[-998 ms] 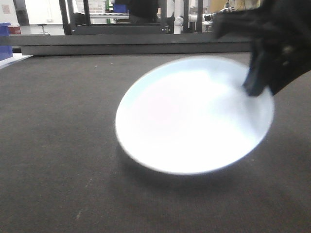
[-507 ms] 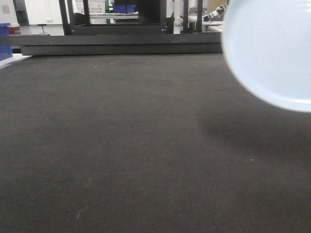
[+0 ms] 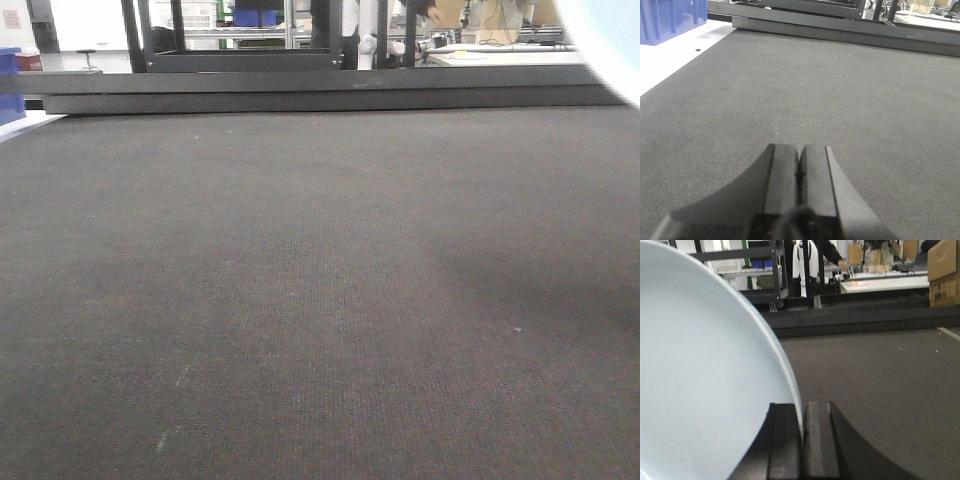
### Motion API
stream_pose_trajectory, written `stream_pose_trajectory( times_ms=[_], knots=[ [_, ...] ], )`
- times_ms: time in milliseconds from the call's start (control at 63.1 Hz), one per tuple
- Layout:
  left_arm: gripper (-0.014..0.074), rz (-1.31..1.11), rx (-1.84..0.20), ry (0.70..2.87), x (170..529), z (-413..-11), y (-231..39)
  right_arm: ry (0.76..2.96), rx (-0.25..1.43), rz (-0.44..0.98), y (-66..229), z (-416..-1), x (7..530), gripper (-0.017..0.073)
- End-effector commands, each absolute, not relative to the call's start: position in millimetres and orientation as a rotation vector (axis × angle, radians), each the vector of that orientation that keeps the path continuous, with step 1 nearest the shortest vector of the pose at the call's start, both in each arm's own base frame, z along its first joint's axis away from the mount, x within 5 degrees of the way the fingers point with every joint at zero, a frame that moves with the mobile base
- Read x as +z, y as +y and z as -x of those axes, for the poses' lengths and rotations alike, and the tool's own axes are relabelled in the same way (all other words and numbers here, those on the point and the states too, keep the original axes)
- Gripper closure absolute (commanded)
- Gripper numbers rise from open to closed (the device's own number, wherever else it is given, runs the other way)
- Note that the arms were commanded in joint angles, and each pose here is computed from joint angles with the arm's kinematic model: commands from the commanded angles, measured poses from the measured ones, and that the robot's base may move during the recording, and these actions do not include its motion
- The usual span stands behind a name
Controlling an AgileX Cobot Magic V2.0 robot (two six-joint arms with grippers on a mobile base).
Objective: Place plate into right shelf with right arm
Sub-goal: 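Grip the plate rim with the right gripper and lift it upright, then hold the plate in the right gripper while the base turns away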
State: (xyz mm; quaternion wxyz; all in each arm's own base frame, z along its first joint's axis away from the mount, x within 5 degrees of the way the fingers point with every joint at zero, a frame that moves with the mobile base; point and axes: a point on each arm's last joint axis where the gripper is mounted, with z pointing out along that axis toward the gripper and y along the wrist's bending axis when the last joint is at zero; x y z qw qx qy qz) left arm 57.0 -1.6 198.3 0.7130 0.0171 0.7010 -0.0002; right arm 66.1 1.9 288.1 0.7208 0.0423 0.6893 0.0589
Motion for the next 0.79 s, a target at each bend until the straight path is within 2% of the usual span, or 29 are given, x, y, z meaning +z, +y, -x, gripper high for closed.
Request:
stream_pose_trajectory(
  times_ms=[0,776],
  knots=[
    [0.0722,-0.016,-0.005,1.465,203.5,-56.2,-0.6,1.417,0.117,-0.096,0.6,-60.6,304.5,0.0507],
    [0.0722,-0.016,-0.005,1.465,203.5,-56.2,-0.6,1.415,0.118,-0.095,0.6,-59.3,304.6,0.0507]
  ],
)
